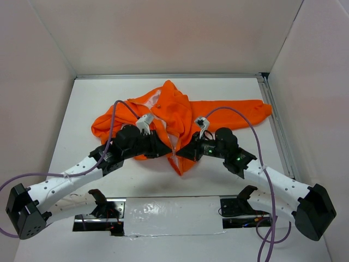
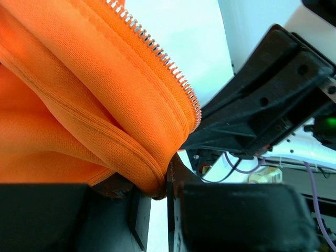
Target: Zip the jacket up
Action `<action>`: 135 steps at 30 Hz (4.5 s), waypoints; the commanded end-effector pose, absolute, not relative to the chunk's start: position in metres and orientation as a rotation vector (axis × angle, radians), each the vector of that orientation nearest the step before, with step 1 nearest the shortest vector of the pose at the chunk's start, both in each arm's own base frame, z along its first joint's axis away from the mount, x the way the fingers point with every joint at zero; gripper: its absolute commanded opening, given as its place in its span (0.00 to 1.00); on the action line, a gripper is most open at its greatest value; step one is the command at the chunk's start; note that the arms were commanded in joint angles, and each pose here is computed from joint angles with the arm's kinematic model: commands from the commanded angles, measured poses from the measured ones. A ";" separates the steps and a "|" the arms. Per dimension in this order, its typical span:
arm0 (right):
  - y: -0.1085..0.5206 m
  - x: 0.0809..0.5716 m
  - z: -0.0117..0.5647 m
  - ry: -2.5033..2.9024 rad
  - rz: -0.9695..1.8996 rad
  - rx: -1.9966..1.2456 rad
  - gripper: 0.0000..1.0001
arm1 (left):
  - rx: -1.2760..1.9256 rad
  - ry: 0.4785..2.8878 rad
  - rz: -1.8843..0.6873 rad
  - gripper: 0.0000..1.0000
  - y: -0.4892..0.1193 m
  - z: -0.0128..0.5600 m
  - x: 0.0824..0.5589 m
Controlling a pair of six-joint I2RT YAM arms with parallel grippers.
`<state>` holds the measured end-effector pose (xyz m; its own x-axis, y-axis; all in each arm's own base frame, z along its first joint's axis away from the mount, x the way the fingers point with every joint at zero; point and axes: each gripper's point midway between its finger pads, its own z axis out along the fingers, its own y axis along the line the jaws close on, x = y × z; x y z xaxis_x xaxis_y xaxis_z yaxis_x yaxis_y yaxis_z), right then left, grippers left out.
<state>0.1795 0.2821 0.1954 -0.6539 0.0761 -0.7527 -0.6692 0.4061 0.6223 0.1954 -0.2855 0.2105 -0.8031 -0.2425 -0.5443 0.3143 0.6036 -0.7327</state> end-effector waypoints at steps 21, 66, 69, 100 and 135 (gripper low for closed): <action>0.268 0.178 0.265 1.645 1.288 -0.476 0.00 | 0.571 2.052 -1.413 0.00 -0.305 0.220 0.145; 0.277 0.168 0.250 1.728 1.314 -0.511 0.00 | 0.245 2.160 -1.253 0.92 -0.297 0.220 0.184; 0.276 0.170 0.248 1.742 1.300 -0.505 0.00 | 0.285 2.135 -1.290 0.74 -0.304 0.223 0.184; 0.273 0.195 0.252 1.768 1.228 -0.353 0.00 | 0.490 1.908 -1.374 0.00 -0.299 0.235 0.168; 0.292 0.125 0.239 1.882 1.414 -0.587 1.00 | 0.037 2.163 -1.371 0.00 -0.303 0.242 0.200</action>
<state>0.1234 0.2786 0.2226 -0.6746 0.0251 -0.7377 -0.6825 0.3593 0.6364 0.1939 -0.2956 0.2074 -0.8592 -0.2461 -0.4486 0.2651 0.5357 -0.8017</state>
